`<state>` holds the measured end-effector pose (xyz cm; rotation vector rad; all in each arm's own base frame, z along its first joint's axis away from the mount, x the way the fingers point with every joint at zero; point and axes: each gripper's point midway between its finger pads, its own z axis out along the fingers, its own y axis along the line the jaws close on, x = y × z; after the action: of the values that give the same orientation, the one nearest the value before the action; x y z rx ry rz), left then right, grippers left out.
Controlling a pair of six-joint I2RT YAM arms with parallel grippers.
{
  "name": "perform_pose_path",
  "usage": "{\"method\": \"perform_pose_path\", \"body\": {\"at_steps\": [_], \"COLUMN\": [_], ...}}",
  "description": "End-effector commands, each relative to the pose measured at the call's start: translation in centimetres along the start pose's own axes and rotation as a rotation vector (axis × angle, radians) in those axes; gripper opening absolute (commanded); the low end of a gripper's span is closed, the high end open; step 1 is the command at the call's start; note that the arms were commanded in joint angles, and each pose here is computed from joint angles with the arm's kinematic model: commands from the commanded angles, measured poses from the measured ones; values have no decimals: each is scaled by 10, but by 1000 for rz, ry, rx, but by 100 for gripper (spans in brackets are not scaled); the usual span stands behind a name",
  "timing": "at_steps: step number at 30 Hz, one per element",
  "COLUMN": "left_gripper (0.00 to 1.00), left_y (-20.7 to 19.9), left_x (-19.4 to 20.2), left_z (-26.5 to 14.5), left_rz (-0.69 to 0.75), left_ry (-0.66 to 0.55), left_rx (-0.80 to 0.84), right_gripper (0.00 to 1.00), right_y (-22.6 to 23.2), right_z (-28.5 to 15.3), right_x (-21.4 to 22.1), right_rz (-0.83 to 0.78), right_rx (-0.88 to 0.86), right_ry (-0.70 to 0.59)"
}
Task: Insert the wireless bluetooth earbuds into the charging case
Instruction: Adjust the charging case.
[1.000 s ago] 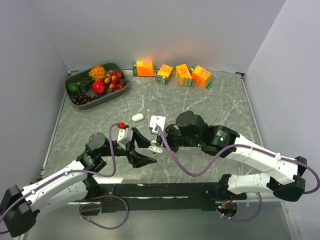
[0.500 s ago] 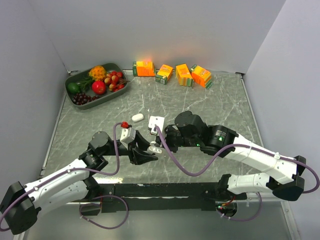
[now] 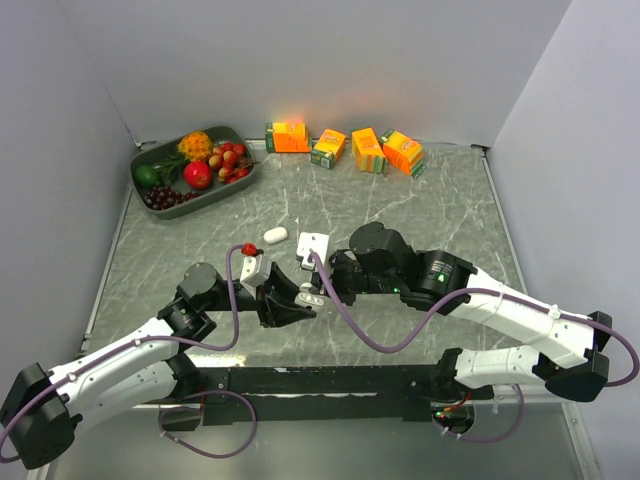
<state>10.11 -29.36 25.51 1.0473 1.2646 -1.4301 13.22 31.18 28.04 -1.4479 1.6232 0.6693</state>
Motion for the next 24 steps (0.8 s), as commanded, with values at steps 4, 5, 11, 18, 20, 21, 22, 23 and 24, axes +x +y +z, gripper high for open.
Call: {"method": "perform_pose_path", "body": {"at_steps": [4, 5, 11, 18, 20, 21, 22, 23, 24], "left_gripper": [36, 38, 53, 55, 53, 53, 51, 50, 49], "left_y": [-9, -8, -5, -3, -3, -3, -2, -2, -2], "left_x": [-19, -19, -17, -20, -20, -21, -21, -22, -24], "left_z": [2, 2, 3, 2, 2, 2, 2, 2, 3], "left_rz": [40, 39, 13, 12, 15, 16, 17, 20, 24], "left_ry": [-40, -40, -28, -38, -39, -41, -43, -44, -48], "left_rx": [38, 35, 26, 3, 0, -2, -3, -4, -6], "right_gripper": [0, 0, 0, 0, 0, 0, 0, 0, 0], "right_y": [-4, -4, -5, -11, -14, -14, -14, -15, -14], "right_z": [-12, -13, -16, -19, -20, -20, -19, -20, -19], "right_x": [-31, -31, -34, -32, -31, -30, -29, -28, -27], "right_rz": [-25, -23, -25, -33, -35, -36, -37, -37, -35], "right_rx": [15, 18, 26, 67, 81, 83, 83, 88, 87], "right_ry": [-95, -96, -108, -102, -103, -101, -98, -95, -92]}}
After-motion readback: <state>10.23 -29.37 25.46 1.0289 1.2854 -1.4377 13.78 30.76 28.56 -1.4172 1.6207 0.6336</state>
